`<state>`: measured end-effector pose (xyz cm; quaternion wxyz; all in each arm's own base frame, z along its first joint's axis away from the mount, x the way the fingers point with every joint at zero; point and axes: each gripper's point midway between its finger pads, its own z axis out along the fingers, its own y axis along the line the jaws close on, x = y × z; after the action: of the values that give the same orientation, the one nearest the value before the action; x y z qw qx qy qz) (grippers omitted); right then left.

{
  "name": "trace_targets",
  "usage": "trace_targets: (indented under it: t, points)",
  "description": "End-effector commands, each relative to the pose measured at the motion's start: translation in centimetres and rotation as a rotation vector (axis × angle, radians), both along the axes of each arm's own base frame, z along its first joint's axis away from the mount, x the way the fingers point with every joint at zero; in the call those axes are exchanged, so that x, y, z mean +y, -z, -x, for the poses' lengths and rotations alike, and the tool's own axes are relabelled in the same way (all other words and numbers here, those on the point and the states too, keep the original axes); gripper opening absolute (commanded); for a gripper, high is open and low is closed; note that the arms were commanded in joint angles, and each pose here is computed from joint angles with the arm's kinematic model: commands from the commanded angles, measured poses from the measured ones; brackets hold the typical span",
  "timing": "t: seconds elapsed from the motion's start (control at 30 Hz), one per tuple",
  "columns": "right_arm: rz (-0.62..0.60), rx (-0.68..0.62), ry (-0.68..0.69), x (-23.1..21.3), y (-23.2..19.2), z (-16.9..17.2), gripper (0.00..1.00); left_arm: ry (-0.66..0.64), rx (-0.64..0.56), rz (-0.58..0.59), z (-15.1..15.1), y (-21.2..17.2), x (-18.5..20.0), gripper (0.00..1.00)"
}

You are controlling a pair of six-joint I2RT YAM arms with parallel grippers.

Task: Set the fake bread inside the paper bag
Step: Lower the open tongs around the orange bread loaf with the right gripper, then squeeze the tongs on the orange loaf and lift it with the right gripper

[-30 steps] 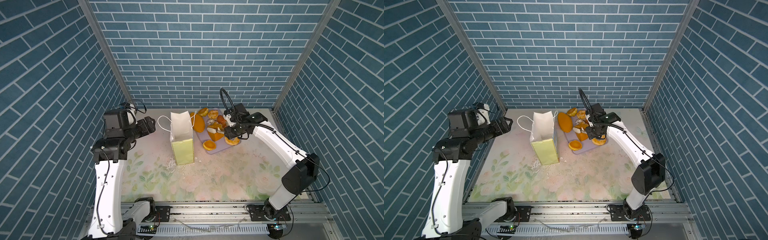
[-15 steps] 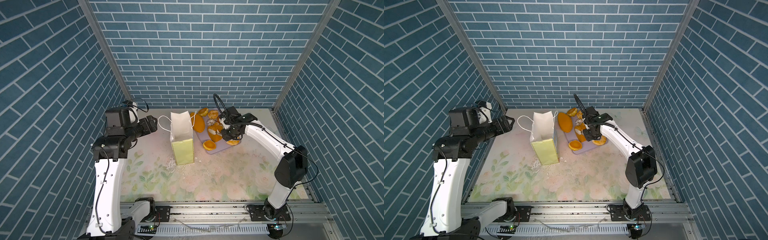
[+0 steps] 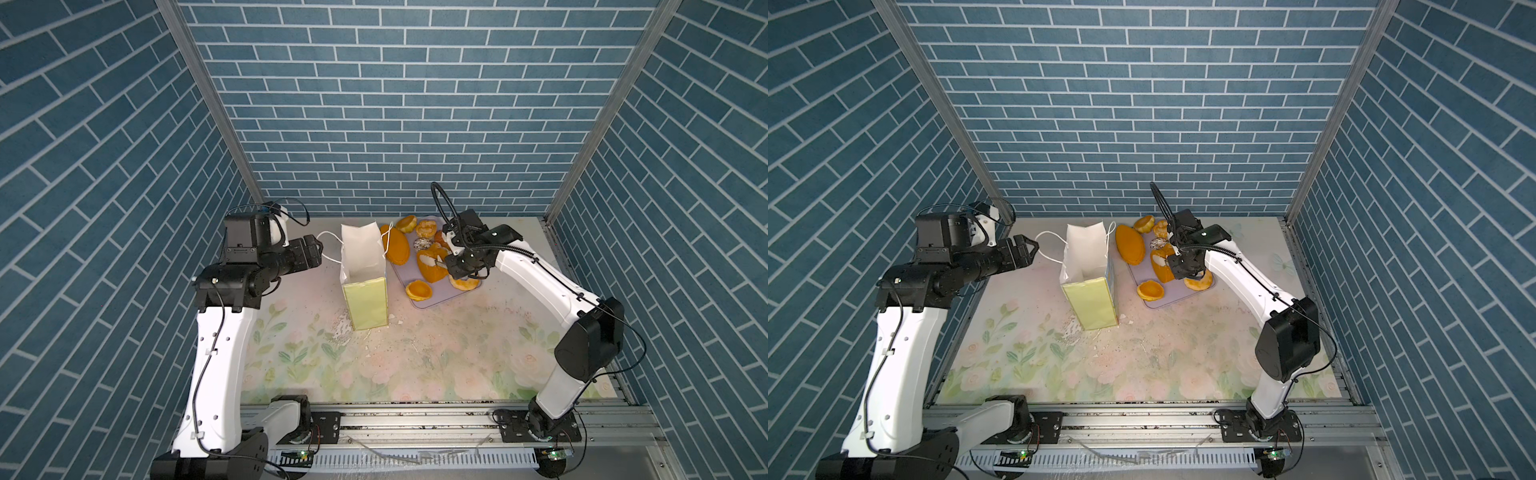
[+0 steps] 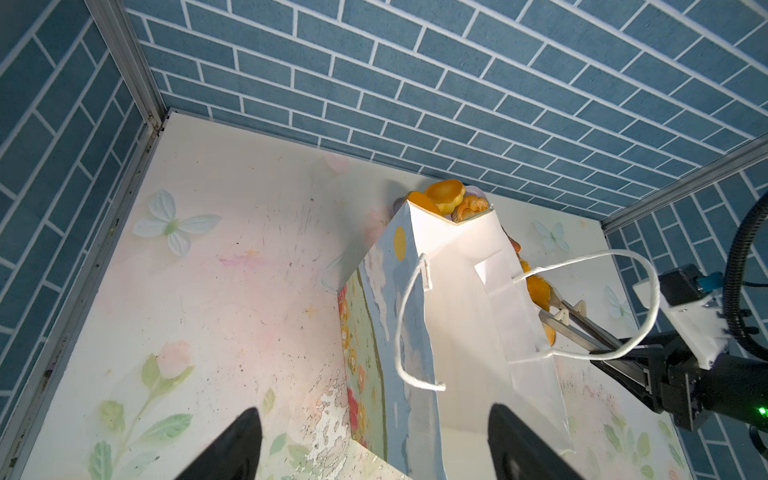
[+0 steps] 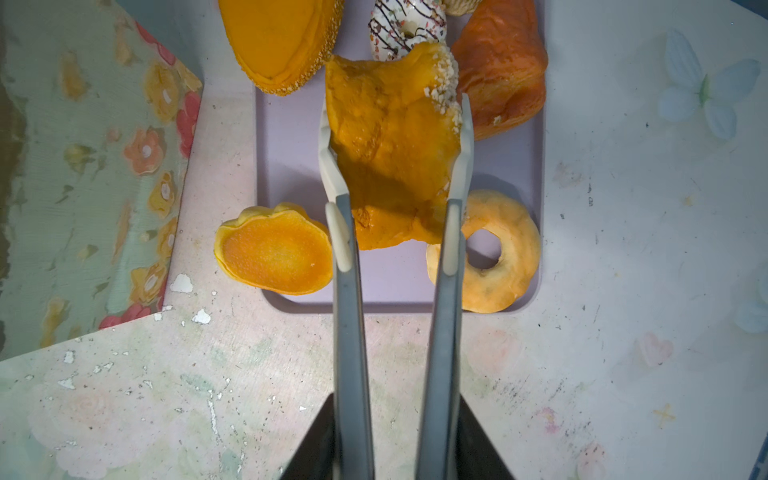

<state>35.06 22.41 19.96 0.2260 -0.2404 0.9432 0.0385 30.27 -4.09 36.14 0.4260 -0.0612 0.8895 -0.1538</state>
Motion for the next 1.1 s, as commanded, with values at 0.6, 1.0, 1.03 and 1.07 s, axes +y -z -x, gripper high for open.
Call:
trace_targets:
  t: [0.6, 1.0, 1.03, 1.07]
  points:
    - [-0.259, -0.336, 0.052, -0.7, -16.2, 1.5, 0.27, 0.107, 0.05, 0.025, -1.7, 2.0, -2.9, 0.76]
    - [-0.349, -0.524, -0.187, 5.9, -26.2, 3.4, 0.27, 0.018, -0.003, 0.057, -4.8, 2.2, -2.2, 0.58]
    - [-0.348, -0.539, -0.207, 6.5, -26.6, 3.7, 0.26, 0.015, -0.005, 0.06, -4.9, 2.4, -2.2, 0.56]
    - [-0.348, -0.552, -0.224, 7.0, -27.1, 4.1, 0.26, 0.012, 0.0, 0.066, -5.0, 2.7, -2.3, 0.53]
